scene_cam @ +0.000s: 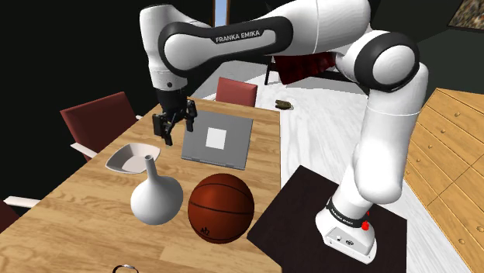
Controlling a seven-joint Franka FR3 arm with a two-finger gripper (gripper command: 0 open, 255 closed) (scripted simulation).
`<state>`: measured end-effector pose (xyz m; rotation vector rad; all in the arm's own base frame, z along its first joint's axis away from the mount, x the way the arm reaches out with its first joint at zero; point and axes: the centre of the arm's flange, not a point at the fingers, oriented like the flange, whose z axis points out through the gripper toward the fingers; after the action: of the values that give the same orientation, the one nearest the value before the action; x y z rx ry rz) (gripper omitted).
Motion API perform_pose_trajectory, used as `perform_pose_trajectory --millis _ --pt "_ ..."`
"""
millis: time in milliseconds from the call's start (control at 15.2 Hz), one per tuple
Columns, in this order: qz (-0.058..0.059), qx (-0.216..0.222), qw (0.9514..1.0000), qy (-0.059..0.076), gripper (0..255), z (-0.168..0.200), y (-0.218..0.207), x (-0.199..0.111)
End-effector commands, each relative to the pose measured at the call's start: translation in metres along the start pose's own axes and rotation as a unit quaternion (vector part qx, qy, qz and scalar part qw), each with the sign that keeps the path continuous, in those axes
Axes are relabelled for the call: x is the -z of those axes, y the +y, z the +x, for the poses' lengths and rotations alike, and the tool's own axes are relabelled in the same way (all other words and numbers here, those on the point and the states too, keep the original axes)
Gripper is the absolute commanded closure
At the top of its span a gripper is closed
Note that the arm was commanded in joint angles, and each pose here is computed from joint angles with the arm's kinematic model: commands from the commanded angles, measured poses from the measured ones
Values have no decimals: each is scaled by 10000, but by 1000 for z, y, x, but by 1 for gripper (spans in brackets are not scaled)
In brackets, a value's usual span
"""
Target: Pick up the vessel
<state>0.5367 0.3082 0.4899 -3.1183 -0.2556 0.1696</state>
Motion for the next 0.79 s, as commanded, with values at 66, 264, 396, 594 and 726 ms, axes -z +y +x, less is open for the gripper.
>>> perform_pose_trajectory --millis 66,264,396,594,726 --pt "-35 16 10000 -33 0 28 -28 -14" --pt "-72 39 9999 -67 0 56 -57 -26" --pt "-97 54 9999 -90 0 74 -75 -34" --pt "-99 56 9999 -91 0 76 -76 -46" --pt "-98 55 9999 -91 0 77 -76 -56"
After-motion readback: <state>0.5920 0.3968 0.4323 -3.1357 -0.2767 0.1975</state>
